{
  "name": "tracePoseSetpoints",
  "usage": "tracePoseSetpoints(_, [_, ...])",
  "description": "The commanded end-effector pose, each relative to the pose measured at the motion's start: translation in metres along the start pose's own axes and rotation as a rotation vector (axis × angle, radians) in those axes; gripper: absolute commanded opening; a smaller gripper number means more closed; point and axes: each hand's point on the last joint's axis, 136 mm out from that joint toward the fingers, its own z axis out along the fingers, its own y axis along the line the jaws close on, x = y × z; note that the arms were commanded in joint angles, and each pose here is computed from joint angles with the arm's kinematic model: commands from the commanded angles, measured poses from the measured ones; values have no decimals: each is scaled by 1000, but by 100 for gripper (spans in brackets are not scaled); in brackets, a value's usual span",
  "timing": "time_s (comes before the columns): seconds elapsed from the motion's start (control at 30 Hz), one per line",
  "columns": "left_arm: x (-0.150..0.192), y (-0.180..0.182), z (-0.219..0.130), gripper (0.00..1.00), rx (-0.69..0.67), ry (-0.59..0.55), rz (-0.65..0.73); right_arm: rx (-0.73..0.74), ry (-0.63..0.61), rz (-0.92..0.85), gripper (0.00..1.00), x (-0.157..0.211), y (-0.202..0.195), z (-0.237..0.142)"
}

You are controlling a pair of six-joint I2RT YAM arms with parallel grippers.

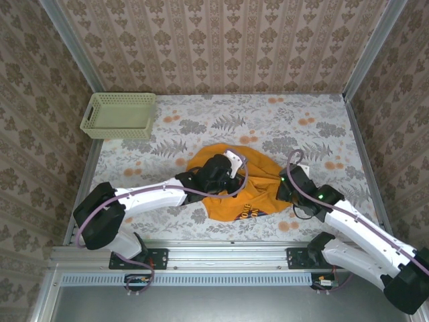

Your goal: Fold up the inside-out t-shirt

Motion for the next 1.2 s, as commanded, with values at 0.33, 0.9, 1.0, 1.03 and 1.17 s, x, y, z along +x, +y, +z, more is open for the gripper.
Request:
tracePoseSetpoints(0.33, [5,-18,1,0,58,14,93,65,72,16,6,-4,-23,4])
tracePoseSetpoints(0.9, [43,-25,9,22,56,113,147,-43,121,123,39,24,-8,38])
tracePoseSetpoints(1.0, [49,-24,10,41,53,130,167,-69,97,128,37,20,-3,40])
tracePoseSetpoints(1.03, [49,-26,11,49,51,134,179,-74,89,125,37,17,-2,39])
tracePoseSetpoints(1.17, [44,-41,17,67,56,148,237,-110,58,104,37,5,8,34])
